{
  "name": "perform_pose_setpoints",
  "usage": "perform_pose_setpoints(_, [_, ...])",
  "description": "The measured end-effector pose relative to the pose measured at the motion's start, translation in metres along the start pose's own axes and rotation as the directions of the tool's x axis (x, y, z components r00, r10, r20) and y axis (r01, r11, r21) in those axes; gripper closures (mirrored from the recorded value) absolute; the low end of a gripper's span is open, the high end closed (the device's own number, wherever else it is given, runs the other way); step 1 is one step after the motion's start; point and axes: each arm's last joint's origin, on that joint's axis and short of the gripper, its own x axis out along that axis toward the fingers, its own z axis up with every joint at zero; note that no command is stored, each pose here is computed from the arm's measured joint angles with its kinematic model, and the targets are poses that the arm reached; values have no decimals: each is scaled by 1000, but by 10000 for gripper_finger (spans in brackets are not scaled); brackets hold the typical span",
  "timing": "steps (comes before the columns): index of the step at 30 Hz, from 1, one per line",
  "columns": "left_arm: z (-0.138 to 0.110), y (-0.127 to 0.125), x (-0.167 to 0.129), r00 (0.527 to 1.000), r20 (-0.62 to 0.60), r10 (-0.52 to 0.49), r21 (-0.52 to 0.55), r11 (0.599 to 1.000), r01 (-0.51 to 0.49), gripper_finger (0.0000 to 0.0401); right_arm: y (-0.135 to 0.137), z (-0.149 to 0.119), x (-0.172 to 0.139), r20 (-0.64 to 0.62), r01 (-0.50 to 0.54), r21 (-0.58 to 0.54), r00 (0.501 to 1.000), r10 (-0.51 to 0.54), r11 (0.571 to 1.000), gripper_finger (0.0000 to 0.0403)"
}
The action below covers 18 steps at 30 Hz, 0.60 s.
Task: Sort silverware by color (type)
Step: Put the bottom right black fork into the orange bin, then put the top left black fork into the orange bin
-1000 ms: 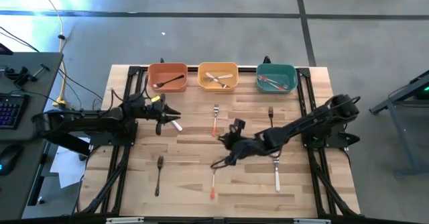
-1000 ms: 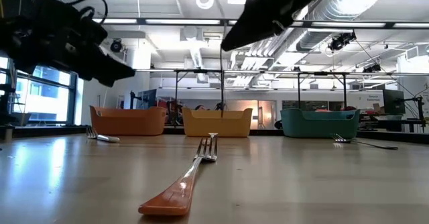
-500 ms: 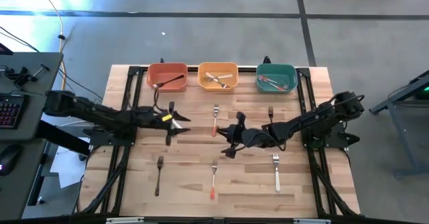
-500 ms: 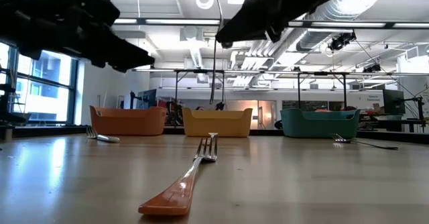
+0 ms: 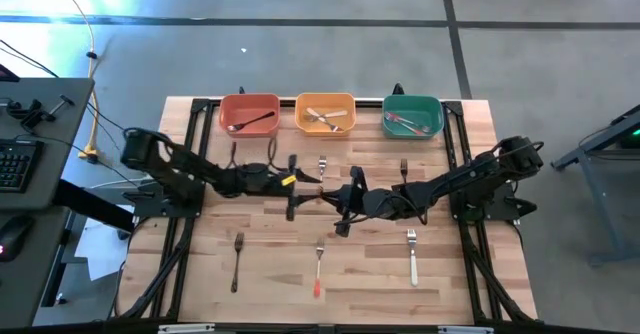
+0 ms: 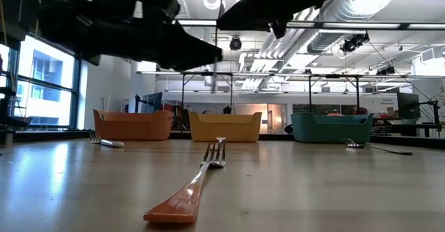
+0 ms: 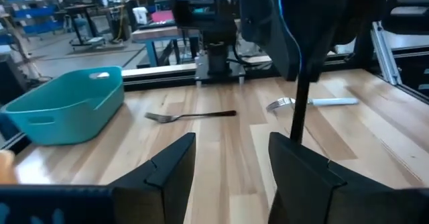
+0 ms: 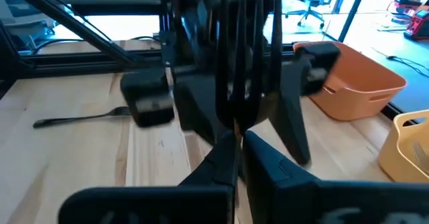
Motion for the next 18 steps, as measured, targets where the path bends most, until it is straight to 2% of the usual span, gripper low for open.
perform_pose_setpoints(6, [-1,-2,15,999,1,-35,18,999,35,220,0,0,0,0,-1,0,1000,1,1000,402])
perform_pose_setpoints(10, [1,-2,15,999,11,-34,9,999,34,243,0,0,0,2,-1,-7,1000,1,1000,402])
perform_pose_setpoints(13, [4,-1,15,998,47,-37,2,999,37,282,0,1,0,7,-1,-5,1000,1,1000,402])
perform_pose_setpoints(18, [5,-3,14,994,51,-97,27,995,95,374,1,-3,-1,-27,3,-24,1000,-3,1000,402])
